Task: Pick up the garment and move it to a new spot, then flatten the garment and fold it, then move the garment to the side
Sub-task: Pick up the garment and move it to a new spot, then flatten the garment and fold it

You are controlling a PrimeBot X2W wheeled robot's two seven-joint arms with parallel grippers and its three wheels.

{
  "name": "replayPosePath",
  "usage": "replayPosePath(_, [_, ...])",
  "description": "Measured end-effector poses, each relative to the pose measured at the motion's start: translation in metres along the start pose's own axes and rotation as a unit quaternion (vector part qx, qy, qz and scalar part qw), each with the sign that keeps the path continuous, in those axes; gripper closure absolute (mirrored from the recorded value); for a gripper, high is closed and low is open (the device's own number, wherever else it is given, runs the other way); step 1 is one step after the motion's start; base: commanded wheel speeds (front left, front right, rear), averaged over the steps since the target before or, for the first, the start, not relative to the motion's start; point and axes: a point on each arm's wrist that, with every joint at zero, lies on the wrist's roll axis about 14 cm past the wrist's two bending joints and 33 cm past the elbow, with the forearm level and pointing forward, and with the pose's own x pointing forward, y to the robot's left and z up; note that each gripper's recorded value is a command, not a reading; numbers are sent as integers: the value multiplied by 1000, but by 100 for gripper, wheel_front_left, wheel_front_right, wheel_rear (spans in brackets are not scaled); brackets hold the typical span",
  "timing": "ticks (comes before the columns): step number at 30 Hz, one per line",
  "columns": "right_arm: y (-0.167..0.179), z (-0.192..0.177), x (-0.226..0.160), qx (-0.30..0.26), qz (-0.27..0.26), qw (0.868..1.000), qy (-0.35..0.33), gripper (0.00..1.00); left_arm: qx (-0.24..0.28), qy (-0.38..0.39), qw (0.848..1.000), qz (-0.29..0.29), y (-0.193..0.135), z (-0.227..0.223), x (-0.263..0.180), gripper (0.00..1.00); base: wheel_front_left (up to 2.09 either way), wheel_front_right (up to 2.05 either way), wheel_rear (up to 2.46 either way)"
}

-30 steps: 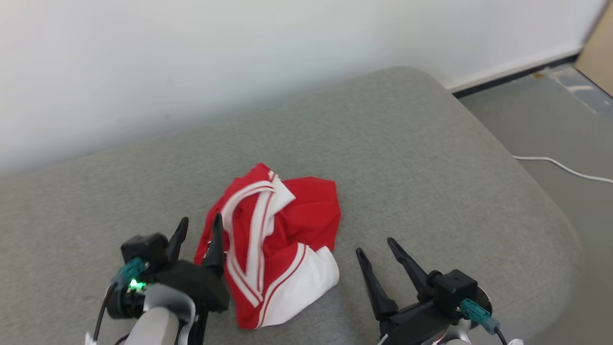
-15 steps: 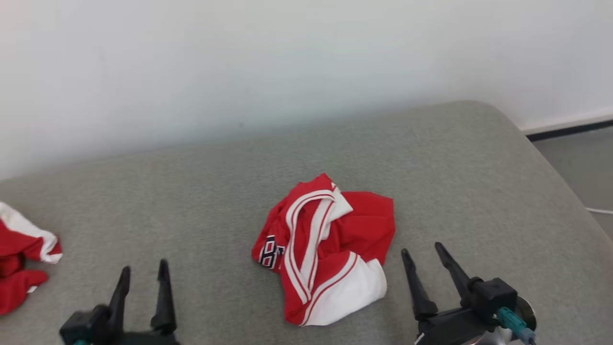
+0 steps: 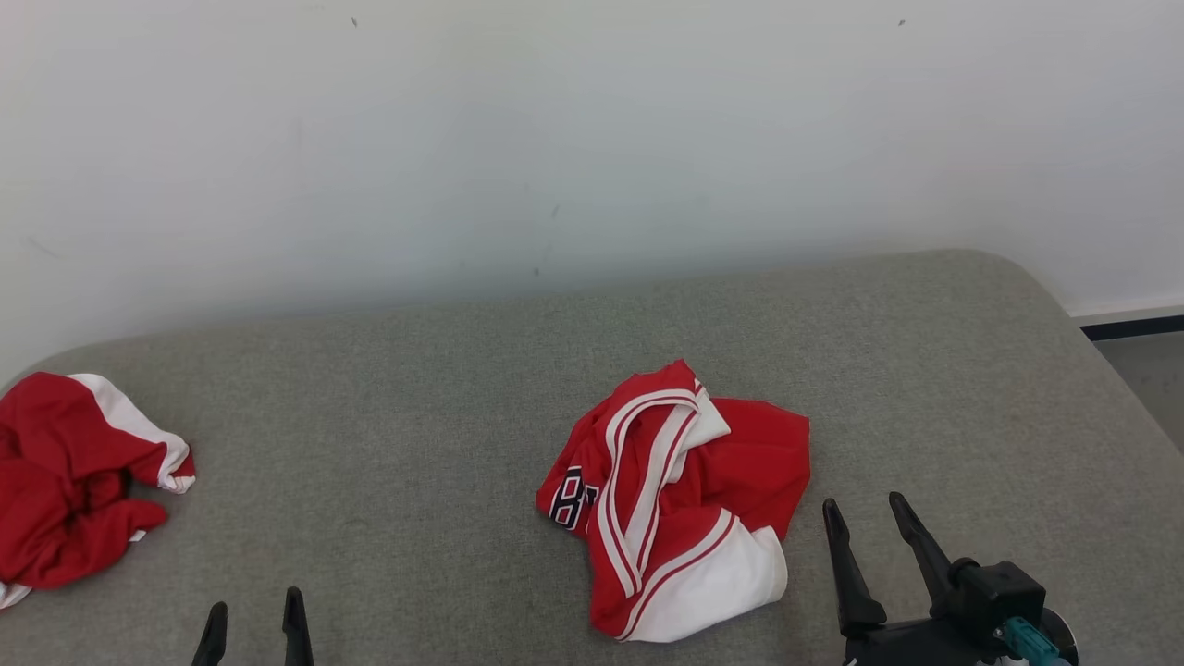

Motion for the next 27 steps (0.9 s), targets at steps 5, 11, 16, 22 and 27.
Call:
replayPosePath(5, [1,-4,-3,3,0,1000,5,0,-3,-4,1000,-8,-3,3,-1,0,0,0,0])
replayPosePath(11, [1,-8,-3,8,0,1000,11,0,-3,2,1000,-10,-3,-1,-3,0,0,0,0])
replayPosePath(16, [11,-9,2,15,14,1000,15,0,-4,4,1000,-11,-5,-3,-5,0,0,0,0])
replayPosePath(22, [43,-22,16,43,61,995,60,0,-6,9,1000,-4,-1,-6,-9,0,0,0,0])
replayPosePath(27, [74,-36,33,60,106,986,117,0,-7,15,1000,5,3,-10,-13,0,0,0,0])
